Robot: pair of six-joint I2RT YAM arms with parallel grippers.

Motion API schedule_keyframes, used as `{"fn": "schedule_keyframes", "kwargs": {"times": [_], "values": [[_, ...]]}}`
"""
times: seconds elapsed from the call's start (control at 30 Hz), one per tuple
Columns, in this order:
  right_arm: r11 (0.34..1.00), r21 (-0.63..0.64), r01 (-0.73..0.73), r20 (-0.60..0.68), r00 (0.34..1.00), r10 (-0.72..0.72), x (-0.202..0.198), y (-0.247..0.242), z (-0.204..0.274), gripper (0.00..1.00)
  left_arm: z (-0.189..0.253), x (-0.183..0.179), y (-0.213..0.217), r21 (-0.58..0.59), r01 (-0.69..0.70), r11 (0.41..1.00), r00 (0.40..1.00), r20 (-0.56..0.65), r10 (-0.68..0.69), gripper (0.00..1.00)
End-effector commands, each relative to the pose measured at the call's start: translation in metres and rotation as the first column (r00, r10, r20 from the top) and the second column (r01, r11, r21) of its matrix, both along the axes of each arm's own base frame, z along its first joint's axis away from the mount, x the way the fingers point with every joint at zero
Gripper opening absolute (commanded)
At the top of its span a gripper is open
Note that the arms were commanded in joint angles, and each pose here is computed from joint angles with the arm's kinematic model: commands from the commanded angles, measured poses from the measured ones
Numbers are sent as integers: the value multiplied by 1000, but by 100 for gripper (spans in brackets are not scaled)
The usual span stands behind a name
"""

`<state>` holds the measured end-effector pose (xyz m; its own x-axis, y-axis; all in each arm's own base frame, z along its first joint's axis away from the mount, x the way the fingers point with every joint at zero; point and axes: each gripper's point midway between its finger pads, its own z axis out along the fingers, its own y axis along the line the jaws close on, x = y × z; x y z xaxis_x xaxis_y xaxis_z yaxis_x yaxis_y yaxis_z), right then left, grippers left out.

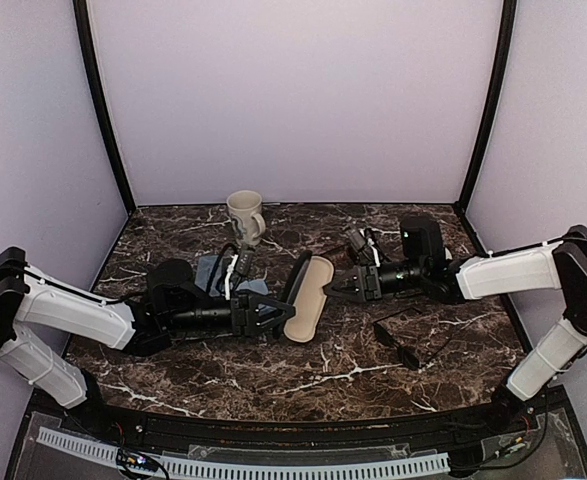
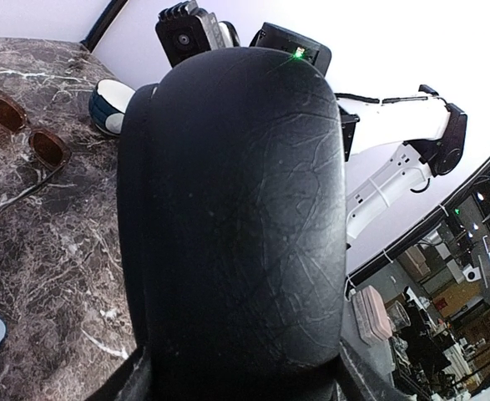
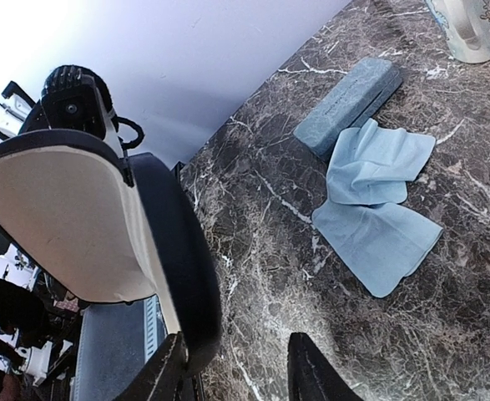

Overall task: Organize the sunglasses
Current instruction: Open the sunglasses case, then place the opened sunglasses case at the center of the board.

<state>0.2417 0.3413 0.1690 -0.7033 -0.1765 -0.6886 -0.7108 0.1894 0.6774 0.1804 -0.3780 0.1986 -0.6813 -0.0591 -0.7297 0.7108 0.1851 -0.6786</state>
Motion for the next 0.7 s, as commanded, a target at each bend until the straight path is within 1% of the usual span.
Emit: {"fn": "schedule_keyframes", "kwargs": {"times": [0.0,0.07,0.1,0.17,0.2,0.27,0.33,0.43,0.53,0.6,0.67], "values": [[996,-38,86,16,996,-85,18,-7,-7,42,46,-19,-2,-110,84,990,989,129,-70,0],[997,-15,70,19,997,-70,14,-7,0,45,35,-7,-1,-51,14,999,995,102,-9,0],[998,-7,63,18,998,-63,11,-7,3,49,28,0,-1,-10,-22,1000,996,88,23,0],[999,6,54,21,998,-54,8,-7,10,71,16,12,2,67,-92,993,993,73,87,0],[998,8,55,20,998,-55,8,-8,12,78,10,16,3,102,-114,988,992,70,107,0],[998,5,62,25,998,-62,7,-9,16,85,1,20,4,163,-131,978,990,69,121,0],[997,-7,76,31,997,-76,6,-12,17,88,-5,20,5,212,-126,969,991,70,114,0],[994,-31,100,49,994,-99,6,-18,18,88,-13,18,6,292,-101,951,994,68,85,0],[984,-78,158,66,986,-153,9,-27,13,88,-31,12,11,393,-56,918,998,37,45,0],[960,-144,241,79,970,-231,19,-38,5,88,-45,9,14,450,-13,893,1000,-5,17,0],[916,-231,327,96,945,-313,31,-52,-6,88,-56,3,15,474,53,879,997,-69,-23,0]]}}
